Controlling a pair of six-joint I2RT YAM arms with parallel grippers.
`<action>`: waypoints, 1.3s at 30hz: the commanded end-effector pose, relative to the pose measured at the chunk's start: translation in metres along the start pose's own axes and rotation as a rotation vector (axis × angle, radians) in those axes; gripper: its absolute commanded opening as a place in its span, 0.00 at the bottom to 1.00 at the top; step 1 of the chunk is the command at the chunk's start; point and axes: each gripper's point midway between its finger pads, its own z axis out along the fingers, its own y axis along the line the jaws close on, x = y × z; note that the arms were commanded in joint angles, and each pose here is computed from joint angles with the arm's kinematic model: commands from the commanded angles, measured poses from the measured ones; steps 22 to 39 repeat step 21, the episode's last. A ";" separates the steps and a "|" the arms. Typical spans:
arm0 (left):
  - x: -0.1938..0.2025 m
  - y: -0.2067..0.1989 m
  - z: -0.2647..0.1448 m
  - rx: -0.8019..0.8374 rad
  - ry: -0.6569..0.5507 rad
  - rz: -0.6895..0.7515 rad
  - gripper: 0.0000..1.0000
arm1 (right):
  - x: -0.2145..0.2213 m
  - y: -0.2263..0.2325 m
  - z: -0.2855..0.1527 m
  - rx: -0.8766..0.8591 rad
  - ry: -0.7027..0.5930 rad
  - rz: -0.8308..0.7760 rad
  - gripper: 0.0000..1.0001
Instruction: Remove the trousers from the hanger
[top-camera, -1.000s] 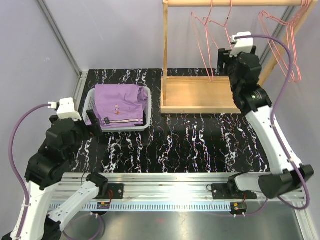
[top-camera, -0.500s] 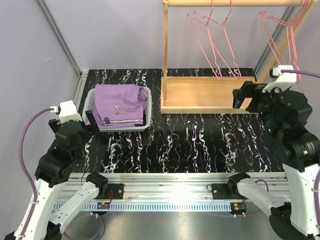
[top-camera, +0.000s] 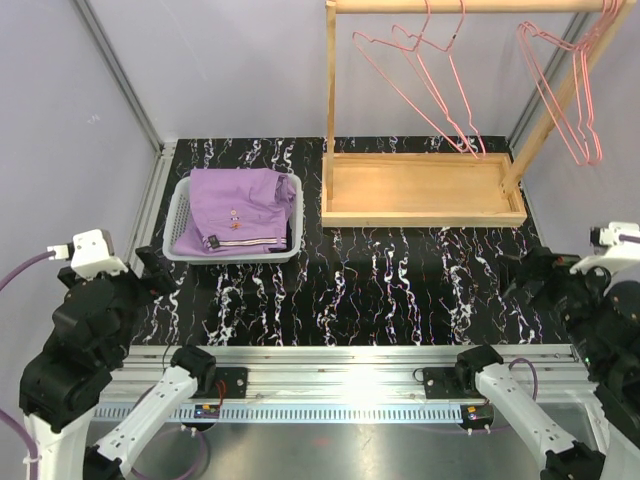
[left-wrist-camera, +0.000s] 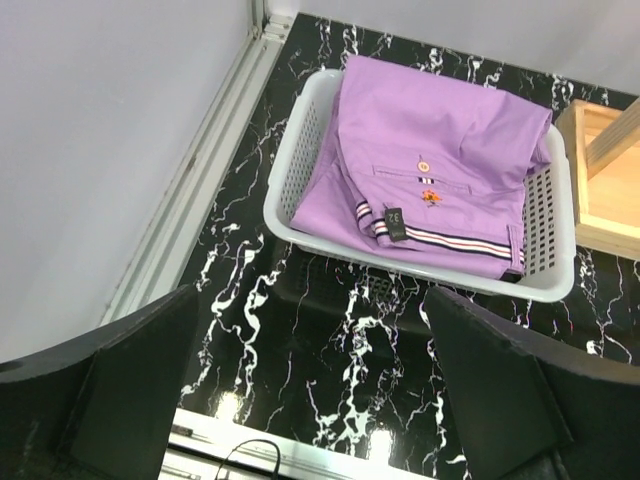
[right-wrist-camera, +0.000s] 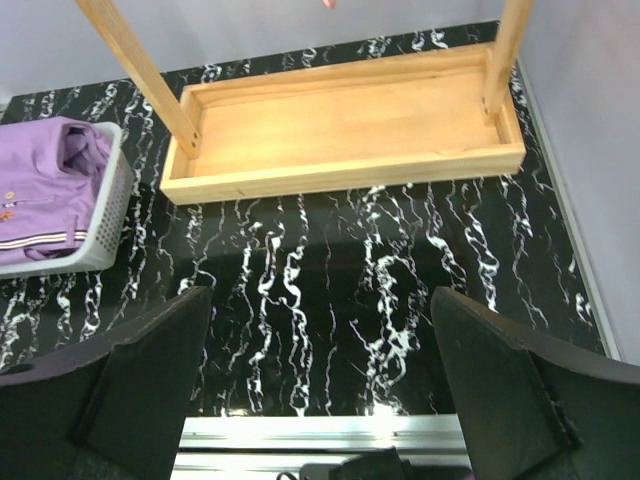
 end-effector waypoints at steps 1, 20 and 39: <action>0.008 0.010 -0.012 0.001 0.013 0.009 0.99 | 0.016 -0.014 -0.009 0.047 0.010 0.007 1.00; 0.013 -0.011 -0.007 0.113 -0.025 -0.043 0.99 | 0.023 -0.009 0.017 0.037 -0.018 -0.004 0.99; 0.013 -0.011 -0.007 0.115 -0.024 -0.044 0.99 | 0.024 -0.007 0.018 0.028 -0.008 -0.011 1.00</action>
